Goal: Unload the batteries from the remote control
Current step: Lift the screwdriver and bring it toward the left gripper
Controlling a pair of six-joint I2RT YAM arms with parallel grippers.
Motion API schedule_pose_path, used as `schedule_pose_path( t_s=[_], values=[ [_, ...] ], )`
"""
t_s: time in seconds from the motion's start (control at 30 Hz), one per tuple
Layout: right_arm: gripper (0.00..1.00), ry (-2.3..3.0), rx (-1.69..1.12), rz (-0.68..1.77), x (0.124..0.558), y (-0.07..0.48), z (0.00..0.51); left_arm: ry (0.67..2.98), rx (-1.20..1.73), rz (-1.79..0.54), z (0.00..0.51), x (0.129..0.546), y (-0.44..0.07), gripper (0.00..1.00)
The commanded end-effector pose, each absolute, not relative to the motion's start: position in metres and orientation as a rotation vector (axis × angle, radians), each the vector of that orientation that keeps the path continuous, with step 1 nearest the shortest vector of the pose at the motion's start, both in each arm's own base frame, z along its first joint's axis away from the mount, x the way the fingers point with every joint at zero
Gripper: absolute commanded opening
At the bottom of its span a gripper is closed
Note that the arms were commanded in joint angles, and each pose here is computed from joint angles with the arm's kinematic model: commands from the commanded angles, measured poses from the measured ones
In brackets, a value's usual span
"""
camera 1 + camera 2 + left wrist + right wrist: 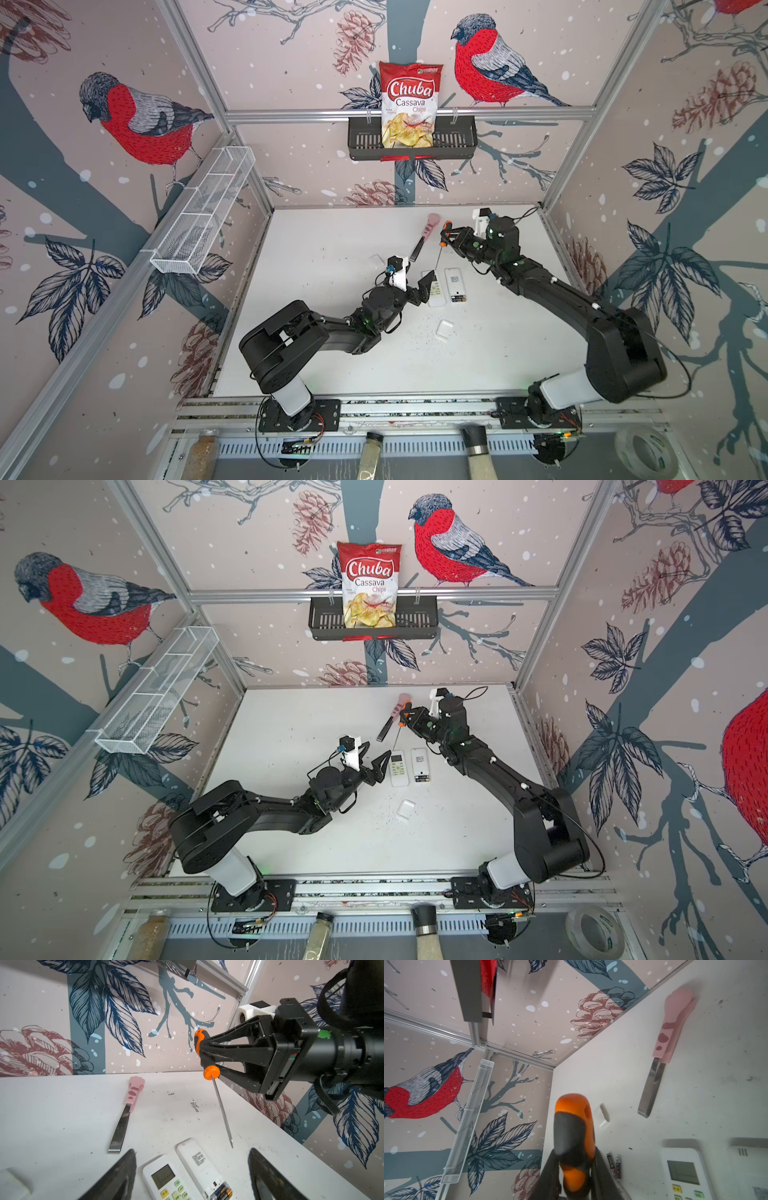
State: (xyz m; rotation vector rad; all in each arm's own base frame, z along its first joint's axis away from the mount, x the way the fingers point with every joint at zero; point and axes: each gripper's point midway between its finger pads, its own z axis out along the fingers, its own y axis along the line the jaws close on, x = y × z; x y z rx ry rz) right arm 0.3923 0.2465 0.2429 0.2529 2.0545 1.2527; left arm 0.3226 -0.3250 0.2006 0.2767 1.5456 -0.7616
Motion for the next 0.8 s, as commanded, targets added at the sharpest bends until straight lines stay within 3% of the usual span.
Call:
schedule_pose_path(
  t_s=[0.0, 0.37, 0.53, 0.77],
  values=[
    [0.10, 1.985, 0.275, 1.248, 0.393, 0.245, 0.258, 1.433, 0.263, -0.779, 0.226, 0.325, -0.329, 0.83],
    [0.11, 1.982, 0.282, 1.240, 0.380, 0.246, 0.256, 1.428, 0.323, -0.837, 0.226, 0.333, -0.358, 0.75],
    [0.11, 2.001, 0.263, 1.257, 0.376, 0.251, 0.252, 1.431, 0.321, -0.837, 0.225, 0.340, -0.363, 0.53],
    [0.10, 2.020, 0.237, 1.272, 0.373, 0.256, 0.249, 1.425, 0.270, -0.826, 0.226, 0.348, -0.354, 0.40]
  ],
)
